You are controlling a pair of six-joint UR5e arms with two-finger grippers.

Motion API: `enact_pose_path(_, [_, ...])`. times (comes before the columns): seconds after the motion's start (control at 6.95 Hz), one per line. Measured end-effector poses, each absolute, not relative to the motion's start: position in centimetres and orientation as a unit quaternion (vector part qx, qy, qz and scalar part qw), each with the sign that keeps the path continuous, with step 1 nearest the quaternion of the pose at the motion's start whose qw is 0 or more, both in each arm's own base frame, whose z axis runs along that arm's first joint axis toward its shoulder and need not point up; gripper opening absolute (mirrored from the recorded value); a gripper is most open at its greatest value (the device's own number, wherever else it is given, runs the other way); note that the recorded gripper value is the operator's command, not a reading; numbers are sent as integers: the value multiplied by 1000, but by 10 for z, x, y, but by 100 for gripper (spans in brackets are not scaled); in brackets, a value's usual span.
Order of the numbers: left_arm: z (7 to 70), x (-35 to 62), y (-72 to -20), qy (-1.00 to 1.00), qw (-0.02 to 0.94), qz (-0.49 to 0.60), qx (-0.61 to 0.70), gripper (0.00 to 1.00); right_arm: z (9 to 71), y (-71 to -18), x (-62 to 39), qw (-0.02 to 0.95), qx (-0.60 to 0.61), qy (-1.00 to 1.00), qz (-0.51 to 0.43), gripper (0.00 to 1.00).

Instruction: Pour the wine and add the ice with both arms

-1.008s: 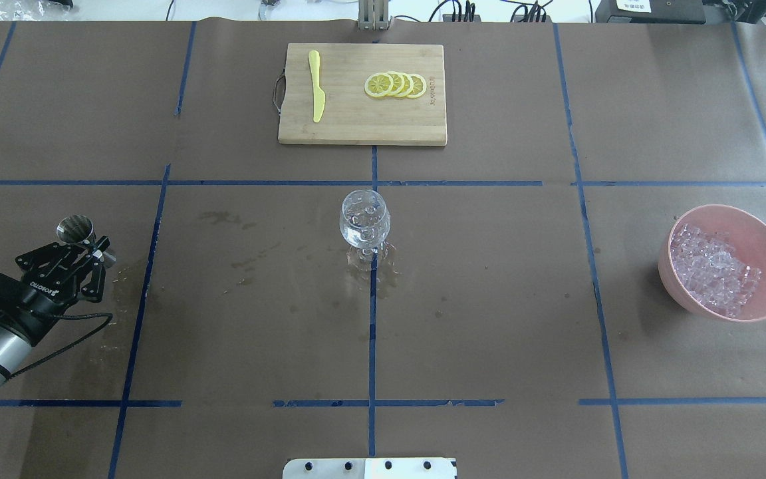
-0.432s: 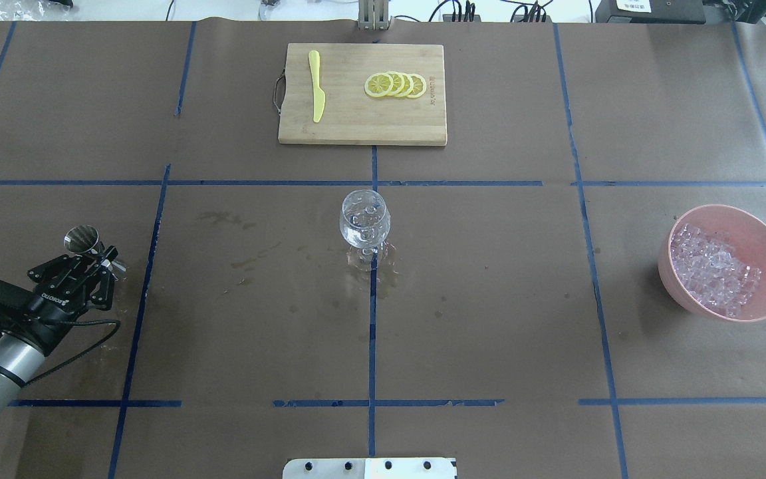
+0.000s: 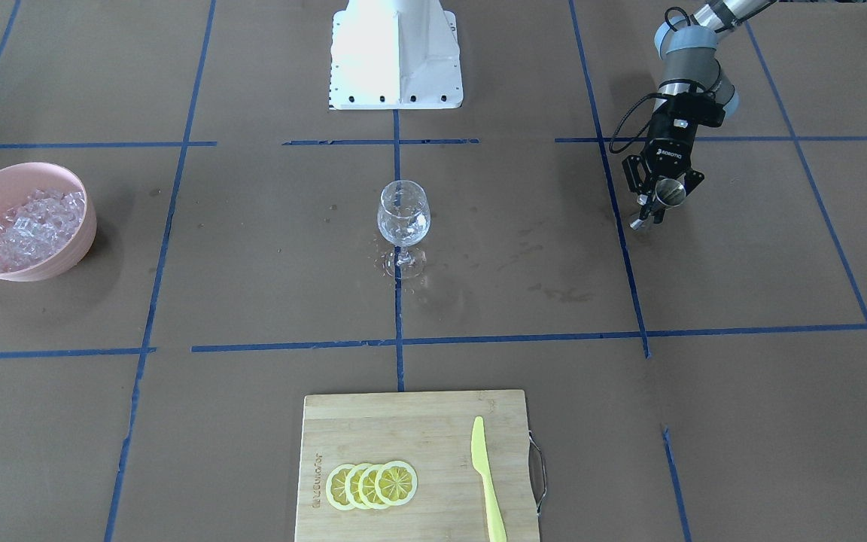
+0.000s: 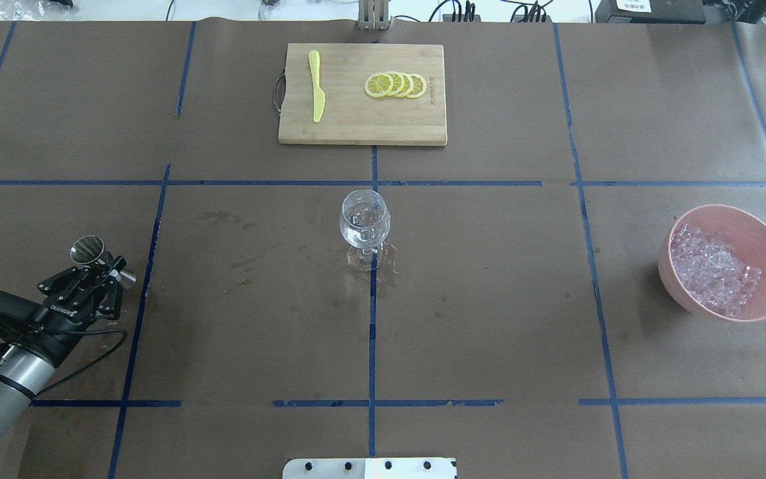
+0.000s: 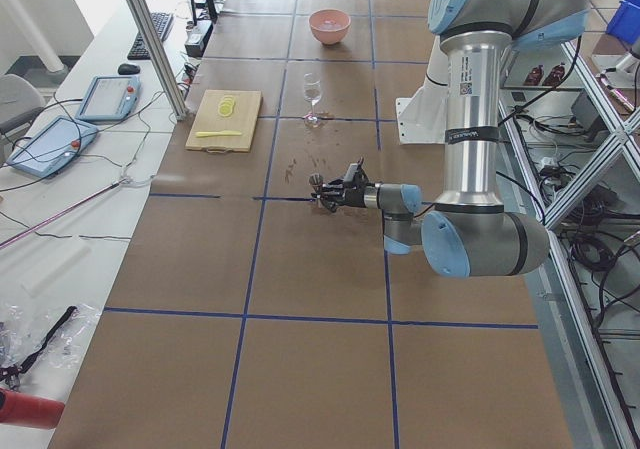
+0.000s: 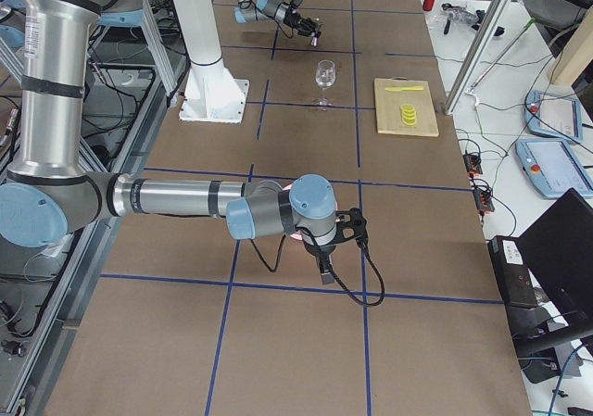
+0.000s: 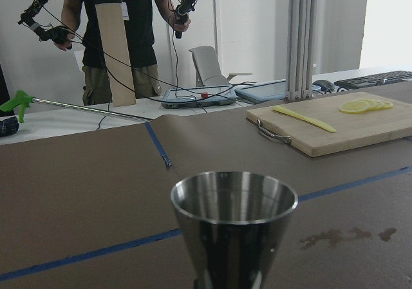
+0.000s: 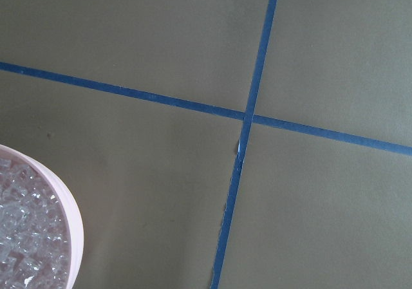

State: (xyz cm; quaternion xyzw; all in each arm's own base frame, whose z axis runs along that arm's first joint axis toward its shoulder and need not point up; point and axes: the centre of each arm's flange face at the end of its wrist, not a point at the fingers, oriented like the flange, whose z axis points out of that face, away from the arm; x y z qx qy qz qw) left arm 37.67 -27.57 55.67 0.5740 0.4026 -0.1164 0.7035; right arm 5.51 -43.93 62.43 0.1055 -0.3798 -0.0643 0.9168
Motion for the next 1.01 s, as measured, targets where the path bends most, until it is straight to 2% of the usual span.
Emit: enact_pose_path(1.01, [561, 396, -270, 396, 705, -114, 578, 1, 624, -440, 55, 917, 106, -380, -64, 100])
